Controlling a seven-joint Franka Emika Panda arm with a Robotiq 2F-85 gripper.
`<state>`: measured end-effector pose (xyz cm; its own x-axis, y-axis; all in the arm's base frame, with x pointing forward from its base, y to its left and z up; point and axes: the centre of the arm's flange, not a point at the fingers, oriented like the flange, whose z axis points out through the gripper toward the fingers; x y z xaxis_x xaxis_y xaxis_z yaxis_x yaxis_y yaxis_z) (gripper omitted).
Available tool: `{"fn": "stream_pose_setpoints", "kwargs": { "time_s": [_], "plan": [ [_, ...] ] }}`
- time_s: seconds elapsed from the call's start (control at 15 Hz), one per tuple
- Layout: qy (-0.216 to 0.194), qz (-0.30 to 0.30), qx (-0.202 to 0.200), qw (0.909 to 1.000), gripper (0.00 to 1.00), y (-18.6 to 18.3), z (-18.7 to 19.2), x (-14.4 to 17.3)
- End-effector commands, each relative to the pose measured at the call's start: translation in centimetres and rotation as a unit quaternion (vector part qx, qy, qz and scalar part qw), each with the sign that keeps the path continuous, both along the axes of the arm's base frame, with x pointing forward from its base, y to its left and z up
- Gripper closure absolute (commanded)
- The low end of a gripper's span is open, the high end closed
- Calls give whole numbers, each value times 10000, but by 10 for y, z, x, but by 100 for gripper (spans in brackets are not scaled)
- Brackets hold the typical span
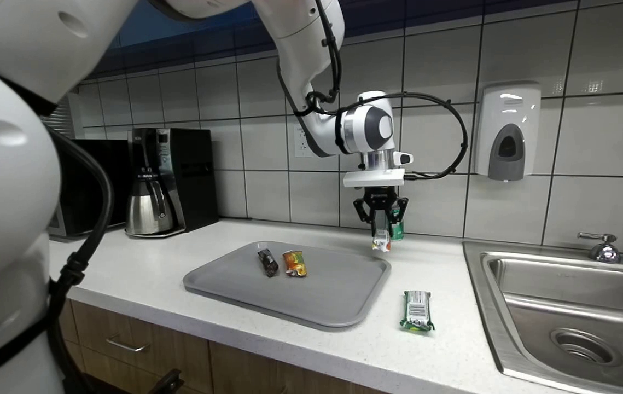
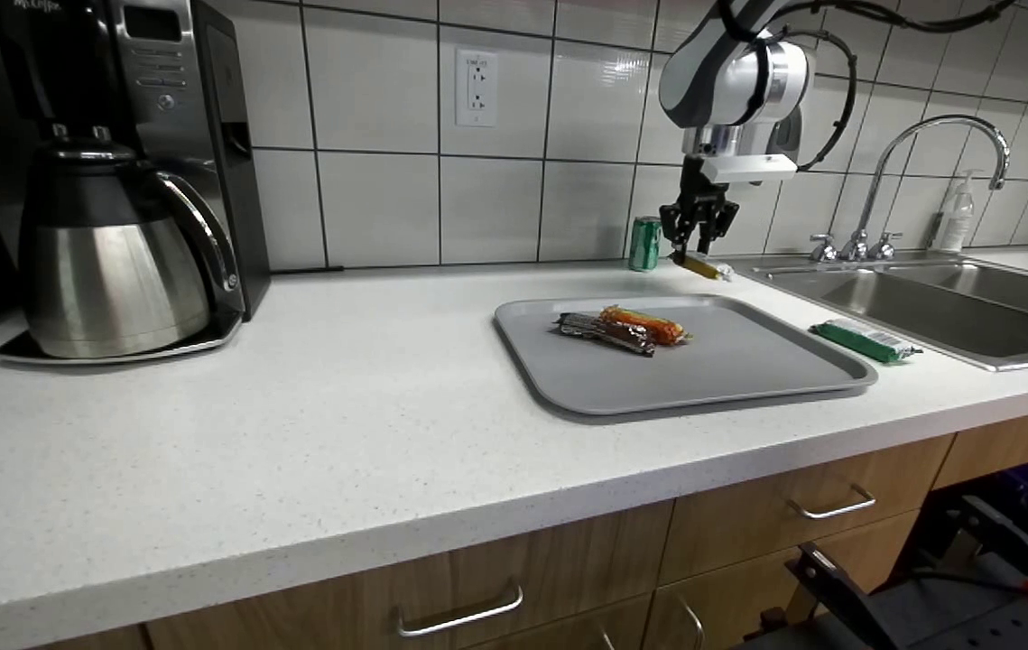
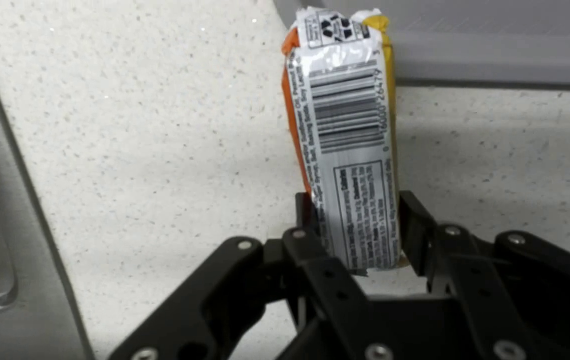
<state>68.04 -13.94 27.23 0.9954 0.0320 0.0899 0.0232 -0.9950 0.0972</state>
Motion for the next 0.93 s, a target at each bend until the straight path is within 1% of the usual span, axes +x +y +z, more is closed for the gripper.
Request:
{"fn": "stream_pose_setpoints", "kwargs": {
  "time_s": [0.0,0.33,0.67,0.87],
  "plan": [
    [80,278,19,9996,81,29,12,-28],
    [309,431,121,9985,81,57,1,-55],
    [596,592,98,9964,81,84,-11,-87],
    [713,729,93,9947,81,96,-14,-100]
  ]
}}
